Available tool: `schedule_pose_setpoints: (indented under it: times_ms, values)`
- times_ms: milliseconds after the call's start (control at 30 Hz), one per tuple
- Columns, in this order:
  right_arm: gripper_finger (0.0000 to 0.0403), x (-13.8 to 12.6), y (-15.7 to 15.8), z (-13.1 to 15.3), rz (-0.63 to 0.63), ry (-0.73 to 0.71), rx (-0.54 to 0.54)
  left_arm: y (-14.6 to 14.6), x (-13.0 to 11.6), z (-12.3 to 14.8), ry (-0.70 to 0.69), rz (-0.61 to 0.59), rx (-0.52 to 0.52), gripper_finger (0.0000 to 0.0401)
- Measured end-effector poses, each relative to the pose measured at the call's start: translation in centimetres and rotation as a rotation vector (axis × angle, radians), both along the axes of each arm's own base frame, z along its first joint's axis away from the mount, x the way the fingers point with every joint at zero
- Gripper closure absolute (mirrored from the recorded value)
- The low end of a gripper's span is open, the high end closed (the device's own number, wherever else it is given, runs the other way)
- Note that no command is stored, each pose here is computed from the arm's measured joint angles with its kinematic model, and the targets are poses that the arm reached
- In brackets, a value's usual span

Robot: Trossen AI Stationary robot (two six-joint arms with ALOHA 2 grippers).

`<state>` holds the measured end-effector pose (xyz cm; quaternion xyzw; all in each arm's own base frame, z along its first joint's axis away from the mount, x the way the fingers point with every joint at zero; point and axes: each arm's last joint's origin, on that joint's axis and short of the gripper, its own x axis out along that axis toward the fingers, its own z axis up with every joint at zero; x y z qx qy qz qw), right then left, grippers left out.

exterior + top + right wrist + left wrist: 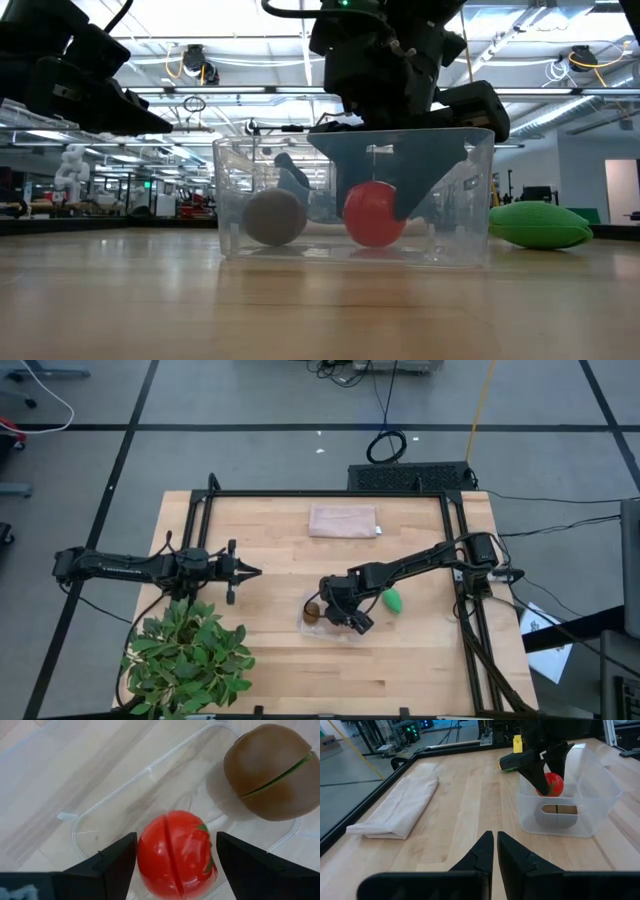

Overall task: Pick and placing Produce into tupperware
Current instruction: Put the tomato into the transparent bin, then put the green corn into the transparent bin

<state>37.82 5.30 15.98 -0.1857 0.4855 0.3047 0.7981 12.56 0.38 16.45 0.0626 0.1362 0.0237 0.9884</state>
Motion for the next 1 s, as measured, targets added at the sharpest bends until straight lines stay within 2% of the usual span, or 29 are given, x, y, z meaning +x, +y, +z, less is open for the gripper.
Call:
schedule_pose_setpoints:
  times_ms: [367, 567, 833, 1000]
  values:
    - [0.014, 0.9, 0.1, 1.8, -0.014, -0.026, 0.009, 0.0, 0.0, -0.1, 0.008, 0.0, 0.0, 0.0373]
    - [0.015, 0.8, 0.1, 2.3, -0.028, 0.015, 0.006, 0.0, 0.0, -0.1, 0.008, 0.0, -0.001, 0.0373]
    - [0.02, 0.1, 0.0, 5.6, -0.038, -0.088, 0.024, 0.0, 0.0, -0.1, 0.007, 0.0, 0.0, 0.0373]
    - [0.0263, -0.7, -0.1, 8.0, -0.061, -0.148, 0.039, 0.0, 0.0, -0.1, 0.007, 0.001, -0.001, 0.0373]
